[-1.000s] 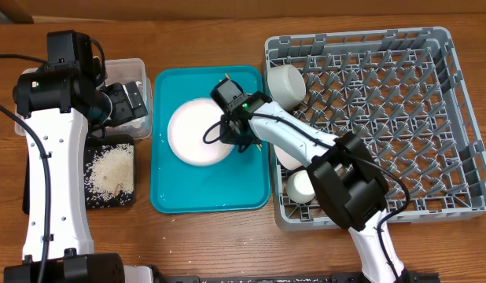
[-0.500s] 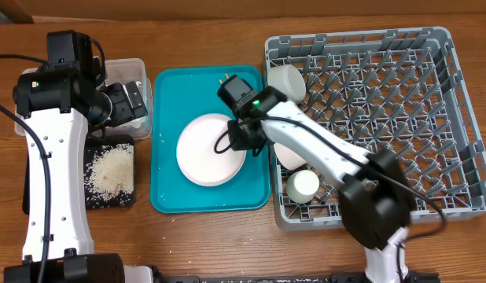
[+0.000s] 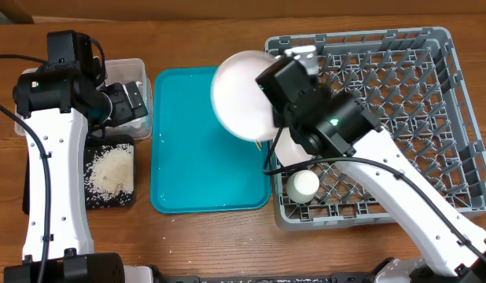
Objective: Sort waste into correct bins and load items into the dishwasher
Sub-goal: 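Lift the white plate and carry it to the rack's back edge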
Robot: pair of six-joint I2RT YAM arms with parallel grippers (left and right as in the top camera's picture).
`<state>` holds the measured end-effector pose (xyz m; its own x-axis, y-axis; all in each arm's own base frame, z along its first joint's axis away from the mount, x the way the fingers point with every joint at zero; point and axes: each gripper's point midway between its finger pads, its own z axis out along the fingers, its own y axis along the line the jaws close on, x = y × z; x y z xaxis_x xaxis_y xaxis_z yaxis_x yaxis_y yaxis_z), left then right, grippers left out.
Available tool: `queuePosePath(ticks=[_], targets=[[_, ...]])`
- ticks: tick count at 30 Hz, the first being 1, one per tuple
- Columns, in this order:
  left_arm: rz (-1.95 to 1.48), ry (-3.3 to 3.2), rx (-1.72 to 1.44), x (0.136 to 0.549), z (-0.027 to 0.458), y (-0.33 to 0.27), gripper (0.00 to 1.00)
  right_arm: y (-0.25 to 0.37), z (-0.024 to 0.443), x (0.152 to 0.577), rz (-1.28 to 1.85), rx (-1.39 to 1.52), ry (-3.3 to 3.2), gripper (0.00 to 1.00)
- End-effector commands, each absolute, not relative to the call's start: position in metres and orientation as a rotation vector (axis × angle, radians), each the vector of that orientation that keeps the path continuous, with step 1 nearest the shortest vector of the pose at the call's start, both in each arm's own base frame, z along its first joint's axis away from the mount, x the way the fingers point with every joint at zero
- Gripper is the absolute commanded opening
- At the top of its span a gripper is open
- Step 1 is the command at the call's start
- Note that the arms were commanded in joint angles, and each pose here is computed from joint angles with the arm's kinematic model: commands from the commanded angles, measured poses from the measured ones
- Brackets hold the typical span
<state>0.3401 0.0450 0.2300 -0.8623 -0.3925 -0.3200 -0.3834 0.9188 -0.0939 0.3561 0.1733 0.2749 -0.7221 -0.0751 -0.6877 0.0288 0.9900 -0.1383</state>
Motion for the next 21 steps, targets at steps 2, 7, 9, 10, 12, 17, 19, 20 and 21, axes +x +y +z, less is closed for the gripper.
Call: queuePosePath(ticks=[2, 7, 9, 10, 12, 17, 19, 20, 21], targets=[[-0.023, 2.731, -0.563, 0.341, 0.234, 0.048, 1.00, 0.091, 0.325, 0.372, -0.607, 0.202, 2.091, 0.04], [-0.023, 2.731, -0.563, 0.341, 0.234, 0.048, 1.00, 0.039, 0.333, 0.384, -0.699, 0.366, 2.044, 0.04], [-0.023, 2.731, -0.563, 0.341, 0.234, 0.048, 1.00, 0.022, 0.330, 0.390, -0.708, 0.398, 2.060, 0.04], [-0.023, 2.731, -0.563, 0.341, 0.234, 0.048, 1.00, 0.017, 0.327, 0.394, -0.702, 0.400, 2.074, 0.04], [-0.023, 2.731, -0.563, 0.341, 0.234, 0.048, 1.00, 0.009, 0.320, 0.406, -0.672, 0.380, 2.112, 0.04], [-0.023, 2.731, -0.563, 0.341, 0.234, 0.048, 1.00, 0.003, 0.306, 0.430, -0.657, 0.369, 2.129, 0.04], [-0.023, 2.731, -0.563, 0.341, 0.234, 0.048, 1.00, 0.006, 0.298, 0.438, -0.659, 0.367, 2.133, 0.04], [-0.023, 2.731, -0.563, 0.341, 0.234, 0.048, 1.00, 0.007, 0.292, 0.442, -0.663, 0.364, 2.138, 0.04], [-0.023, 2.731, -0.563, 0.341, 0.234, 0.048, 1.00, 0.009, 0.287, 0.445, -0.667, 0.360, 2.146, 0.04]])
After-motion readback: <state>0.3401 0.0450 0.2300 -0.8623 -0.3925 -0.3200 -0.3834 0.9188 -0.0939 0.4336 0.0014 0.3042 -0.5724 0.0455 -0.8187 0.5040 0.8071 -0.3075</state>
